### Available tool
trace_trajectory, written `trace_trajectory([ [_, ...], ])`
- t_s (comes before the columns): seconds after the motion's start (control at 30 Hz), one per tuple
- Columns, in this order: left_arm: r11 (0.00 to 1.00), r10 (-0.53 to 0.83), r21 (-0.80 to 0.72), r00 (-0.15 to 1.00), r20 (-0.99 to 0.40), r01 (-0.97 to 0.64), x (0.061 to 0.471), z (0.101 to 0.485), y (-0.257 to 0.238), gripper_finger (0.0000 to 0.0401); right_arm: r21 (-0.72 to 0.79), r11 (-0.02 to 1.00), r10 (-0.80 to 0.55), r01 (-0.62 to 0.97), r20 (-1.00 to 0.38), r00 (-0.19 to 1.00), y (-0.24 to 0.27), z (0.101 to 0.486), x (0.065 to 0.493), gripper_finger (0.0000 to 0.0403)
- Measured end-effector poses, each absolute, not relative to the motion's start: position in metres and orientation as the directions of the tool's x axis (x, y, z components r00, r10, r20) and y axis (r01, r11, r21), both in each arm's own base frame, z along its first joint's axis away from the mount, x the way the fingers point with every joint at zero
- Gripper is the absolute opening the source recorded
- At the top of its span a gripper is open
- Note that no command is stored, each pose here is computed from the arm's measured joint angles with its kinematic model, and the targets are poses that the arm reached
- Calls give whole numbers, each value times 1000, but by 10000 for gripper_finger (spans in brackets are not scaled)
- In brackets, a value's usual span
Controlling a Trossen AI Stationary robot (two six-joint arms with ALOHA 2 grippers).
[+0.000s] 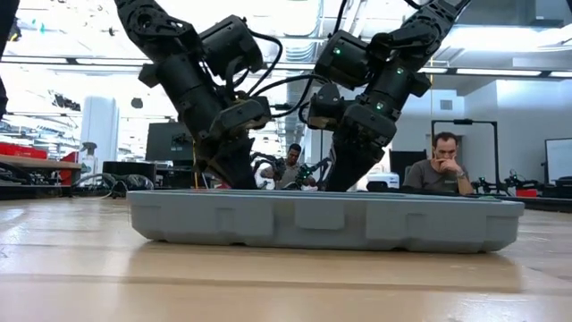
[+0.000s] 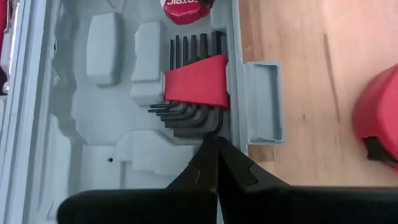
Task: Prefit tool cases
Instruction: Remove the orange hex key set from the gray prefit tool case
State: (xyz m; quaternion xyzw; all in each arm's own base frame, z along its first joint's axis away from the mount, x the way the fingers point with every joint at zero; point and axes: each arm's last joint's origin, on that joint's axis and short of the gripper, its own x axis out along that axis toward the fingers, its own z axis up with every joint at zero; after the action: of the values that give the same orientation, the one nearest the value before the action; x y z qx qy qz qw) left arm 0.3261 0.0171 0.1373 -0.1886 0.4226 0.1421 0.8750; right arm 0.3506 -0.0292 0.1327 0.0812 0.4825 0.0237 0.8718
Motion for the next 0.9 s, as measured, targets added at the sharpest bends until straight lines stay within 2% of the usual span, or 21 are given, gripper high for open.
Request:
trace_trajectory([
  [0.3,882,44,-266,631,-774,-388,336,122,16,0,202,979,158,31,-846,510,-28,131,348,0],
  [0.53,884,59,-268,661,-748,-383,333,139,17,0,206,978,155,43,-842,517,-34,131,348,0],
  [0.63,886,42,-303,711,-702,-352,338,147,16,0,201,979,147,44,-832,535,-35,132,350,0],
  [0.9,883,3,-335,718,-696,-328,340,145,5,0,207,977,144,60,-835,531,-36,132,350,0],
])
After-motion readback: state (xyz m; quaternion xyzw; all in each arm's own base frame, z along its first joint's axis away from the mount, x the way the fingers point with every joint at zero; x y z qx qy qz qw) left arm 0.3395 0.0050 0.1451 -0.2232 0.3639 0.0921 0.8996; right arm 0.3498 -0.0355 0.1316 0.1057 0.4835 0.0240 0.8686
